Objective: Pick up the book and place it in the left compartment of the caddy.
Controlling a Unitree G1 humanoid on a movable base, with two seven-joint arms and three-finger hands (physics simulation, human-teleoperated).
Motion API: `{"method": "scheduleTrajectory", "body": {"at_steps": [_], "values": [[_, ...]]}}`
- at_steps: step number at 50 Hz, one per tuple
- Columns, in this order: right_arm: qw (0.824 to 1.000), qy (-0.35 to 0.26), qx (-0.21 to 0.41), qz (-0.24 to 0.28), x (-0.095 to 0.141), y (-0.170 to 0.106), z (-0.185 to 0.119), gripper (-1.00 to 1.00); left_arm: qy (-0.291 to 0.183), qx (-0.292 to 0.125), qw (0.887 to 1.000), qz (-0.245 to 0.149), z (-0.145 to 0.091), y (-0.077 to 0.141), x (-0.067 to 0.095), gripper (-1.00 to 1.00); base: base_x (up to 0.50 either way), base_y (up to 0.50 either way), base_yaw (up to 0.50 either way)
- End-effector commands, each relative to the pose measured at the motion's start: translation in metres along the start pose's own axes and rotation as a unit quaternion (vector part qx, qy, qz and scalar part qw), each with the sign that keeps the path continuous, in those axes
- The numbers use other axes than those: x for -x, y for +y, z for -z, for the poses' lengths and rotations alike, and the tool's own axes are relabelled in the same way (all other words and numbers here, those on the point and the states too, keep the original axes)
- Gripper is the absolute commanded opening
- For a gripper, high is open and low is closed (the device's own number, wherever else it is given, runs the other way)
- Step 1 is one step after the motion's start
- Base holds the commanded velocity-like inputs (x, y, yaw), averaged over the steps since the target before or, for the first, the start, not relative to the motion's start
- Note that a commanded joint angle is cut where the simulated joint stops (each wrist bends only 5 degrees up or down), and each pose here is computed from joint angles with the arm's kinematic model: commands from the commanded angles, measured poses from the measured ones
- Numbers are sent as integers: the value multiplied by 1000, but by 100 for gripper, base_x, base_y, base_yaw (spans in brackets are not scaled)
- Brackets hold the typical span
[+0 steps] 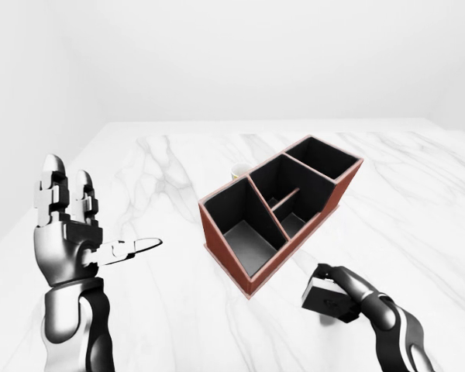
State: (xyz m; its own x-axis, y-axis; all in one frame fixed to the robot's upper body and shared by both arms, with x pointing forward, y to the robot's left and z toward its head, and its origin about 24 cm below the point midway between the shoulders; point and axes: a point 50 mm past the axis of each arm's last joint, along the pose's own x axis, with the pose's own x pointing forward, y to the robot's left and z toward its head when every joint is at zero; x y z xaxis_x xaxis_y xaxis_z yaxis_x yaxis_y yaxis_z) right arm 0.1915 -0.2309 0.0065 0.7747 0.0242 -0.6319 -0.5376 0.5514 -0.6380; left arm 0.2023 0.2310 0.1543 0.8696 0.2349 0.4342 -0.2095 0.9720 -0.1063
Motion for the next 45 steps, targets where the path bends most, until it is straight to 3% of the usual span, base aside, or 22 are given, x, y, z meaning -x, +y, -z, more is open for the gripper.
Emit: {"method": "scheduleTrajectory", "body": {"at_steps": [1,17,35,45], "values": [[1000,-5,9,12,2,-4,-4,-100,-1,1,1000,-1,-1,0,0,100,0,0,0],[998,-15,28,52,14,-16,-15,-100,2,3,1000,-1,1,0,0,100,0,0,0],[972,-50,101,206,66,-49,-59,-100,0,2,1000,3,-1,-2,2,100,0,0,0],[967,-73,102,223,70,-51,-72,-100,-3,3,1000,3,-2,-2,2,100,0,0,0]]}}
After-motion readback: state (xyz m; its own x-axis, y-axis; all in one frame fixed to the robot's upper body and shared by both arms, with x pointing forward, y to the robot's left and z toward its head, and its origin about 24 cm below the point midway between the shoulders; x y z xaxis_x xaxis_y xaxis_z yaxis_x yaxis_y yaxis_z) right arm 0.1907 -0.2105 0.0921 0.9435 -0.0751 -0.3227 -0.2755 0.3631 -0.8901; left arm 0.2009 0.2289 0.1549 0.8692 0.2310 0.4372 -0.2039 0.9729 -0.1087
